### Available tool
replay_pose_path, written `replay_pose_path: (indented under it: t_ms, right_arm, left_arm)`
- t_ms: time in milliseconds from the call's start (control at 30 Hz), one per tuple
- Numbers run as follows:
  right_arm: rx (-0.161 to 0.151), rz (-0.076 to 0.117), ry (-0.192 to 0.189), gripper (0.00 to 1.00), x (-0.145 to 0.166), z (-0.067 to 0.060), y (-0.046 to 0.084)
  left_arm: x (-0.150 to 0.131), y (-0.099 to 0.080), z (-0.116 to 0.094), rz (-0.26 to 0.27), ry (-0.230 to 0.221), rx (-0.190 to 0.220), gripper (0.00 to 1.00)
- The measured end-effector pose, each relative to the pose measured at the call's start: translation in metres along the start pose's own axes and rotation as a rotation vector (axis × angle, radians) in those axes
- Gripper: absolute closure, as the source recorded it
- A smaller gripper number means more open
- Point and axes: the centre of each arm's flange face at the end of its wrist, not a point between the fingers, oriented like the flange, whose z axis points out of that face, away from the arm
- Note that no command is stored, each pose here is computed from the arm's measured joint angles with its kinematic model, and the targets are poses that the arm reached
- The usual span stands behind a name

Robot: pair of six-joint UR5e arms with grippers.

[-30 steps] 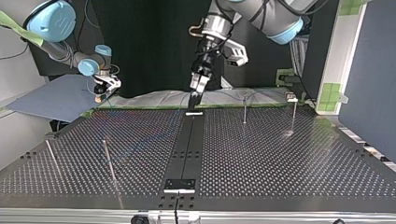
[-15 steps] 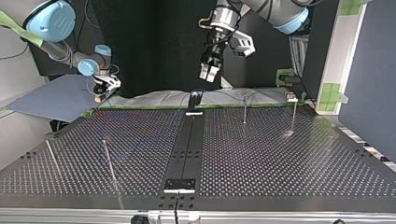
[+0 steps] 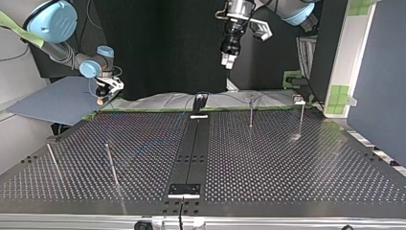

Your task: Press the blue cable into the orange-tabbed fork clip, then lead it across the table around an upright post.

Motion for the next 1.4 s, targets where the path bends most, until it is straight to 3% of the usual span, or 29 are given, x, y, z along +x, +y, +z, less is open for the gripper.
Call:
replay_pose_path:
  t_ms: [400, 1400]
  right_arm:
    - [-0.001, -0.006, -0.003, 1.0, 0.0, 0.0, 0.0]
    - [-0.001, -0.007, -0.003, 1.0, 0.0, 0.0, 0.0]
  left_arm:
    - [0.023, 0.015, -0.027, 0.036, 0.064, 0.01, 0.0]
    - [0.023, 0.016, -0.028, 0.038, 0.066, 0.01, 0.0]
